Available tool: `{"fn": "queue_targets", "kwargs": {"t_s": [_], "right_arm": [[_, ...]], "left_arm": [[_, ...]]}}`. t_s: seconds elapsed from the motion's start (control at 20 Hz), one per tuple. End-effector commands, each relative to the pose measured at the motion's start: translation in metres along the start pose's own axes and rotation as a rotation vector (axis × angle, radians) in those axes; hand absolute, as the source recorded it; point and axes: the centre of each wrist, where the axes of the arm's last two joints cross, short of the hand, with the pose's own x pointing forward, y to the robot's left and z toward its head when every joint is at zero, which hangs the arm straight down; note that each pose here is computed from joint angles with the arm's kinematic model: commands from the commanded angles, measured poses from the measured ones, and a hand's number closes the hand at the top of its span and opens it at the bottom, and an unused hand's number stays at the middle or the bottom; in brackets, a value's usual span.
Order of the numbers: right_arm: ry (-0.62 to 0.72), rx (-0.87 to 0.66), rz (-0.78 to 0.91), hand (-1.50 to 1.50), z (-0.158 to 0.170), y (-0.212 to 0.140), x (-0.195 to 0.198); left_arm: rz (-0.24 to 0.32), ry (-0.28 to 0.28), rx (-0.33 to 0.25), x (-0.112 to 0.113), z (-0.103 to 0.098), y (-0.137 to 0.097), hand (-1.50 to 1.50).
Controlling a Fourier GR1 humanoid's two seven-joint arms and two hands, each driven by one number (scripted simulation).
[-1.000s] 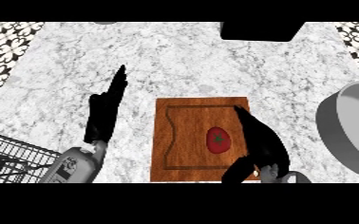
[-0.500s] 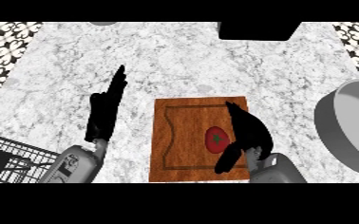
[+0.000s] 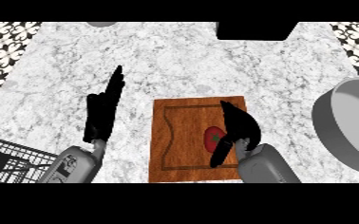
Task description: Pick the tomato from the cutting board and place it in the pot
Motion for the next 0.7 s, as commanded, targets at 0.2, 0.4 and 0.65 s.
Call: {"fn": "queue_targets", "kwargs": {"t_s": [0.2,0.4,0.65], "right_arm": [[0.105,0.039,0.050,-1.50,-0.009,0.005,0.013],[0.092,0.068,0.068,-1.50,-0.018,0.015,0.012],[0.039,0.038,0.121,1.50,-0.018,0.023,0.017]], "left_arm": [[-0.223,0.068,0.111,-0.038,0.018,0.085,0.00],[-0.221,0.047,0.114,-0.025,0.009,0.092,0.00],[-0.217,0.051,0.105,-0.025,0.015,0.093,0.00]]}}
